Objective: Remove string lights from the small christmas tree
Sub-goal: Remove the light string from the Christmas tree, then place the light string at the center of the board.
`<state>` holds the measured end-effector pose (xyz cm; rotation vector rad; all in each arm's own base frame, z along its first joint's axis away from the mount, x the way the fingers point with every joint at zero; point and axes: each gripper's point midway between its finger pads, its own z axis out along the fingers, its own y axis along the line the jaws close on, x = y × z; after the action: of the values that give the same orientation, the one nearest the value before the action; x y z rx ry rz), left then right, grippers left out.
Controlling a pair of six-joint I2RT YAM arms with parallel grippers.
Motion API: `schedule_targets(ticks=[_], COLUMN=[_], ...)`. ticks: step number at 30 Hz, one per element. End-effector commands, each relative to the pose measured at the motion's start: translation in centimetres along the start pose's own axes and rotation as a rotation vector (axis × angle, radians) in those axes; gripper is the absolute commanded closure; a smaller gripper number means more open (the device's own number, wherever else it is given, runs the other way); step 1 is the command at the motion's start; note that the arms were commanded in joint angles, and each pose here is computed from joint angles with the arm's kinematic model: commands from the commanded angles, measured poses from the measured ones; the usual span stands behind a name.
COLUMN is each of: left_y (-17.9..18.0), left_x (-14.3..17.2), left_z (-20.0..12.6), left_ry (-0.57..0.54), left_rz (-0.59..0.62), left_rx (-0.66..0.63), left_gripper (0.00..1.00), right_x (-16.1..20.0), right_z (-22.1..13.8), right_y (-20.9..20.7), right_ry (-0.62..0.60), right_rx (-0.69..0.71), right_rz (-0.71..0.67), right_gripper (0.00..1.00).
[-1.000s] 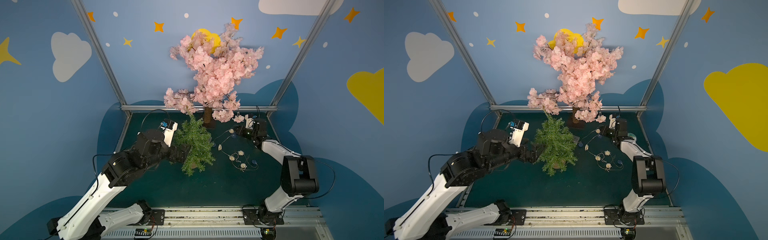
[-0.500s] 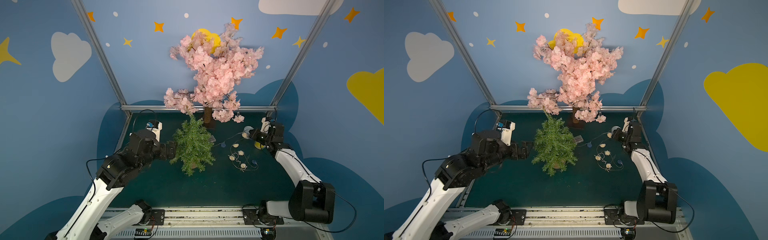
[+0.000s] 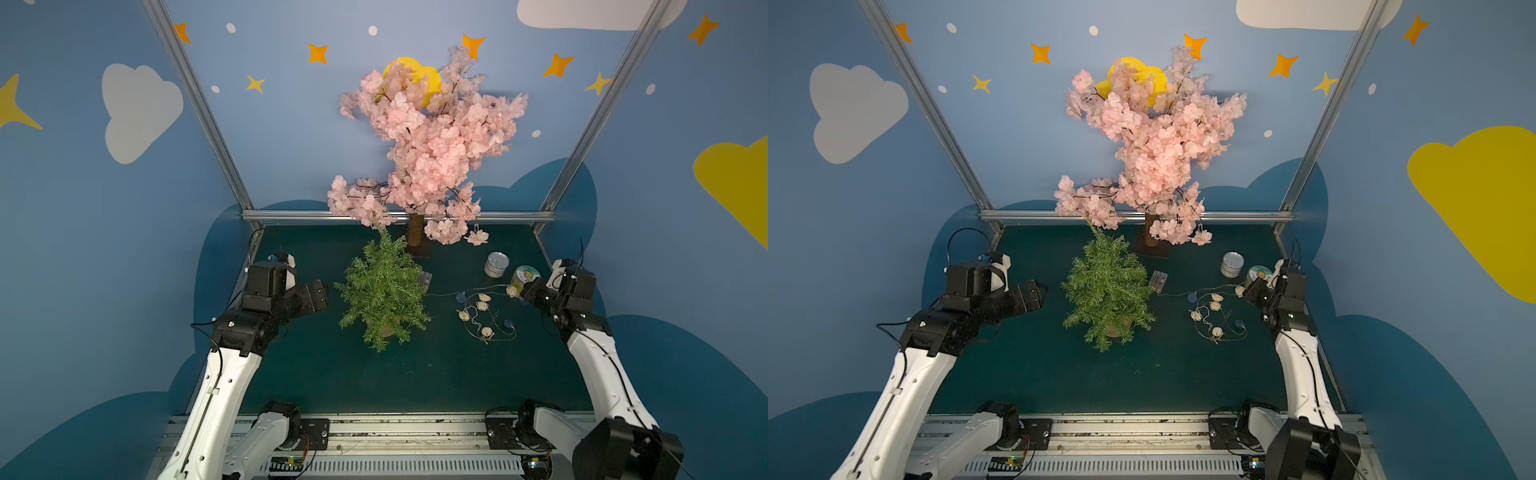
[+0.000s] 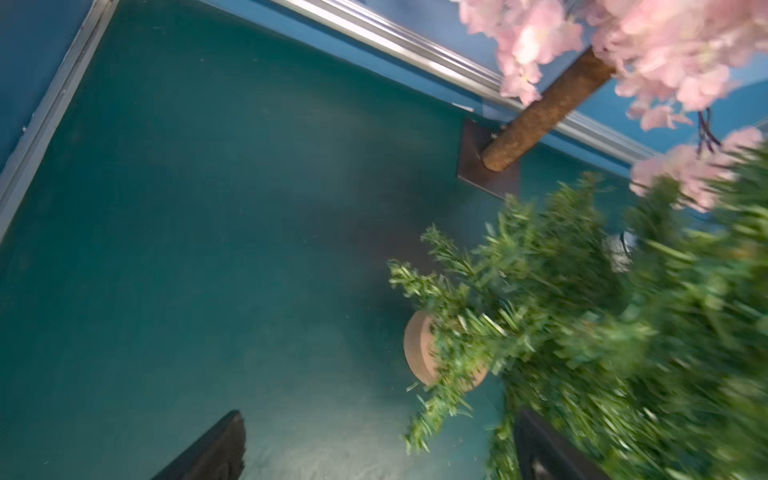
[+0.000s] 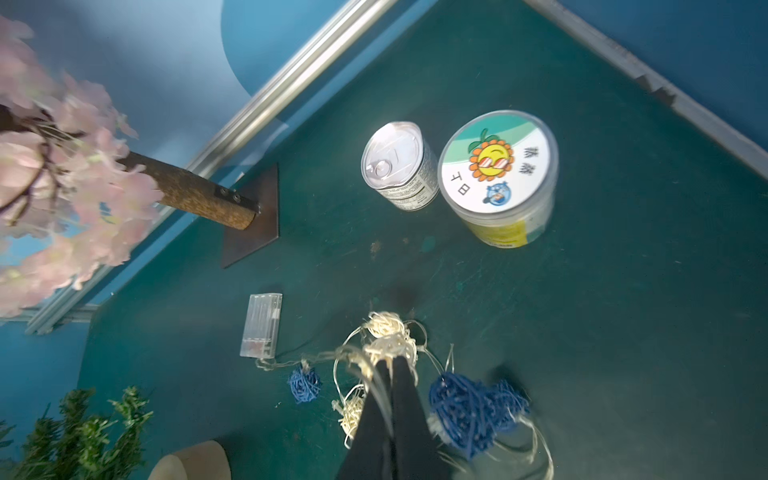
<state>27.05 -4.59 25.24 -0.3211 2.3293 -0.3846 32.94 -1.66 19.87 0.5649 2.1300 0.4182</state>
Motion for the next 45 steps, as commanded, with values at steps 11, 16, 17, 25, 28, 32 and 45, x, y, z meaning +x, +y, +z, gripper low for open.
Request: schedule_targets(ticks=[11,16,17,25,28,32,45], left_y=[6.5,7.4,7.6,8.2,8.3,8.2,6.7], left_x=[-1.1,-1.1,-1.1,-0.9,-1.0,-1.4,-0.9], left_z=[7.9,9.1,9.2,9.5,9.5,10.1,12.0], left_ry=[-0.223,-0.203,-0.201,-0.211,-0.244,-0.259,-0.348], left_rz=[-0.063,-0.011,-0.019,-0.014,0.001,0.033,0.343], left_rx=[-0.142,-0.192,-0.207,-0.227,-0.225,-0.220,-0.177], left_gripper=[0.00,0.01,0.00,0.01,0.01,0.01,0.00], right_x=[2.6,0.2,-0.1,-3.0,-3.1,-0.6,9.8], right_z=[-3.6,-5.6,-5.9,-9.0,-7.5,-3.6,1.6], right_y=[-4.1,-5.6,-6.0,-8.0,-5.1,-0.8,6.9], right_ry=[0.044,-0.033,-0.048,-0.204,-0.172,0.056,0.554], right_rx=[0.228,0.288,0.294,0.283,0.089,-0.057,-0.041], right_rz=[0.040,0.100,0.120,0.274,0.261,0.147,-0.307], right_gripper=[1.00,1.00,1.00,1.00,1.00,1.00,0.18])
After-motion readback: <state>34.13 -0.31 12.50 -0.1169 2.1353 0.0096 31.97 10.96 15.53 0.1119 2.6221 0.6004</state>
